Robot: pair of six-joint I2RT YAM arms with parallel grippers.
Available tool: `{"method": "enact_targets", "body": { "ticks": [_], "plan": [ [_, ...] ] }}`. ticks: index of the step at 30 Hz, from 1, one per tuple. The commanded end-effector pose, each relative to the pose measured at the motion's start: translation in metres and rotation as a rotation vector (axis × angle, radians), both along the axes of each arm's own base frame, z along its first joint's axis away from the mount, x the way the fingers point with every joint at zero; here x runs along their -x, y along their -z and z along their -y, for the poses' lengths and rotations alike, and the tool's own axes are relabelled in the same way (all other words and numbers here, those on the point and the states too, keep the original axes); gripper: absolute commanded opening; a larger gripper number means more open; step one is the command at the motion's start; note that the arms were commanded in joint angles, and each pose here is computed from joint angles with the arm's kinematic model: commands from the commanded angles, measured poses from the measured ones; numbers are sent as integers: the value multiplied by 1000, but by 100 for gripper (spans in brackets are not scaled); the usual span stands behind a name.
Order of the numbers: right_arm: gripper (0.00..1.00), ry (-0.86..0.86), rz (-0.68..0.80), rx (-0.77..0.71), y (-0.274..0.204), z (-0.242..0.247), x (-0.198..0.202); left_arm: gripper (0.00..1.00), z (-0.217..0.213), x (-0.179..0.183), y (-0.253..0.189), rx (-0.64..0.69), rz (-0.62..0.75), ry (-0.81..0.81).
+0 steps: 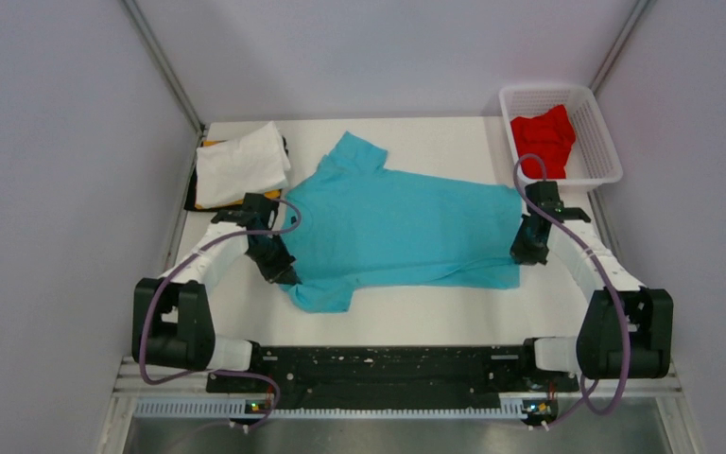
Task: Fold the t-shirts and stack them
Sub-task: Flatten out the tshirt
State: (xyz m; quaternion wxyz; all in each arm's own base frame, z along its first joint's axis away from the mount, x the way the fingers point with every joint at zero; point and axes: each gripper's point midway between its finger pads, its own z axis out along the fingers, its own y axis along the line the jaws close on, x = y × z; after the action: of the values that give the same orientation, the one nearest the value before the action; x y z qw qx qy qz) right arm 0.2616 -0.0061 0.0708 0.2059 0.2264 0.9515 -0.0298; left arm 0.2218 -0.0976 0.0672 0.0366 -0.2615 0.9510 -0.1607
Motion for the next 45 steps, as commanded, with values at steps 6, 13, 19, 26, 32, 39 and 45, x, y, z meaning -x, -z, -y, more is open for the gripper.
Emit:
{"method": "enact_targets", "body": {
  "ticks": [6, 13, 19, 26, 32, 39, 45],
  "plan": [
    [4, 156, -160, -14, -6, 2, 76, 4, -9, 84, -6, -27, -243, -55],
    [19, 227, -277, -11, 8, 1, 118, 44, -15, 126, -6, -59, -353, -78],
    [67, 180, -173, 5, -17, 6, 94, 99, -15, 87, -40, -61, -195, -40],
    [99, -155, 272, -196, -63, -47, -20, 99, 34, -68, -72, 113, 288, 68],
    [99, -215, 414, -133, -43, -66, -85, 99, 56, -144, -31, 15, 279, 142],
    [99, -248, 391, -108, -5, -74, -141, 99, 62, -190, 17, -21, 224, 185],
    [99, -222, 319, -76, 36, -73, -181, 99, 63, -241, 38, -60, 208, 201]
  ]
}}
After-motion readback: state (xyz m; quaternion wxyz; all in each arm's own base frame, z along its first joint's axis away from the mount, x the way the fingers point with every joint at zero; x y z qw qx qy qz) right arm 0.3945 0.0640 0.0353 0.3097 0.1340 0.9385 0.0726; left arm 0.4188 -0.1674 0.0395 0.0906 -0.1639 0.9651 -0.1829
